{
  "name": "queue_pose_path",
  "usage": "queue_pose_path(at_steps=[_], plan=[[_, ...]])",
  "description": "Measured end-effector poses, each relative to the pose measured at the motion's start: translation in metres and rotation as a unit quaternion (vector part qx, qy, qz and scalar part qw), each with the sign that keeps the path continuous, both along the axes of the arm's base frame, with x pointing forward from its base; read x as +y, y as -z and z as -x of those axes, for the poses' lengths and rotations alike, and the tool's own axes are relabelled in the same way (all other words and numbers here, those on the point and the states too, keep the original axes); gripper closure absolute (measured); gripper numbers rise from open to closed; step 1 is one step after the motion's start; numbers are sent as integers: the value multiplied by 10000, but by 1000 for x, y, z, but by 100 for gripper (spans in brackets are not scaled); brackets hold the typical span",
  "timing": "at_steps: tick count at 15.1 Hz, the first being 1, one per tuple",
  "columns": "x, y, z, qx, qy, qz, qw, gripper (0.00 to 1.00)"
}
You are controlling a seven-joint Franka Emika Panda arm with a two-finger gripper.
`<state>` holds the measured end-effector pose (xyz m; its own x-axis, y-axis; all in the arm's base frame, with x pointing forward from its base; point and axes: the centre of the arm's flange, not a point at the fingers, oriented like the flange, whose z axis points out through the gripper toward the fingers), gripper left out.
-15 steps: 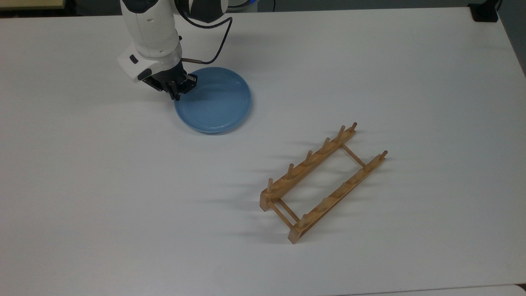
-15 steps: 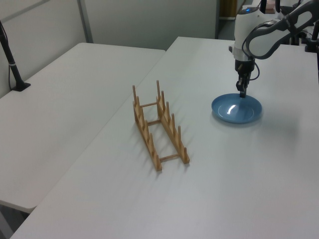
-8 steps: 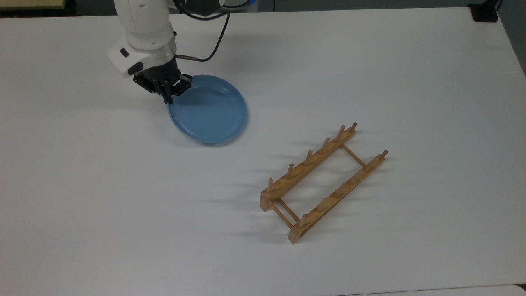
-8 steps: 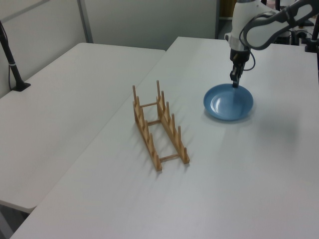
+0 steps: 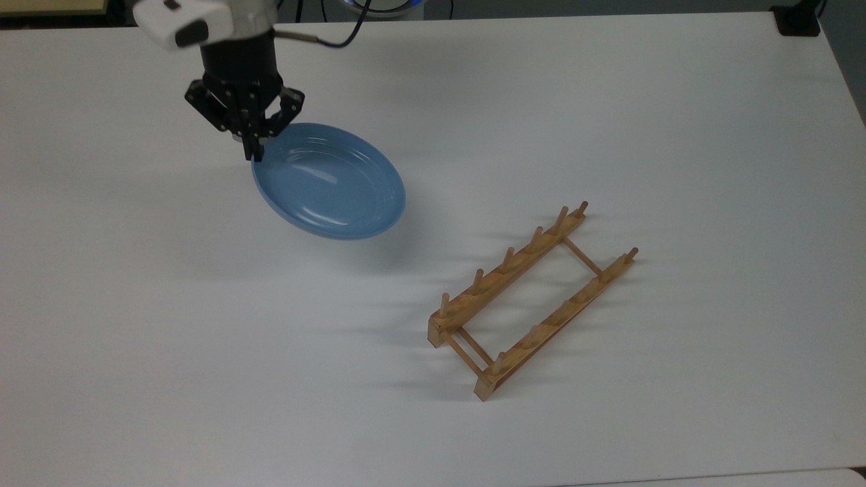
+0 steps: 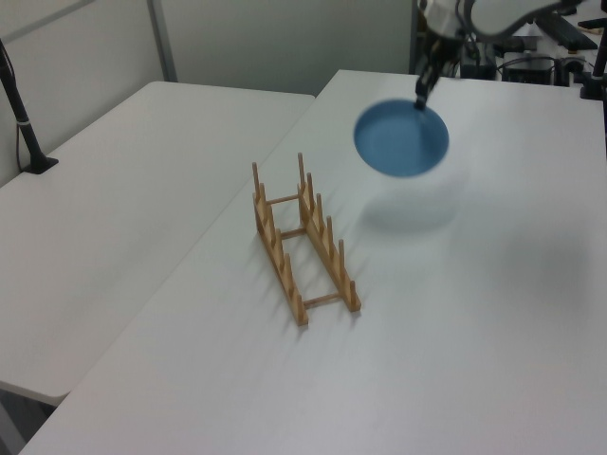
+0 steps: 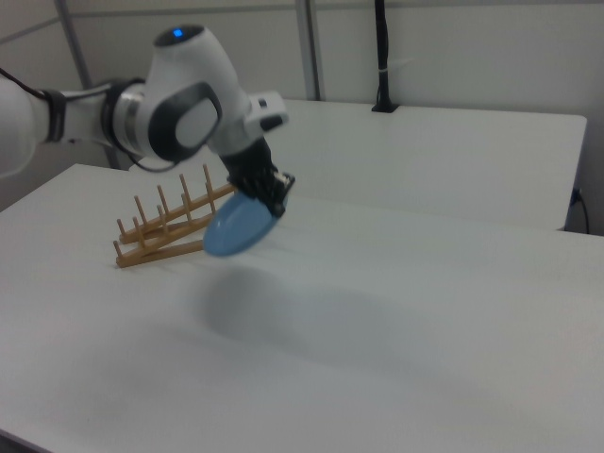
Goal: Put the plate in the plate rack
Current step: 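Lift the plate and carry it upright over the wooden rack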
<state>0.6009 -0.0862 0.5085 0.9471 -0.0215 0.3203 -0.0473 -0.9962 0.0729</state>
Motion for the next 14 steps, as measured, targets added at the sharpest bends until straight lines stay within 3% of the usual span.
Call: queue_pose_path(at_steps=[7, 14], plan=[[70, -87, -21, -1116, 26, -153, 9936, 95], [145, -100, -32, -2437, 375, 645, 9670, 95]])
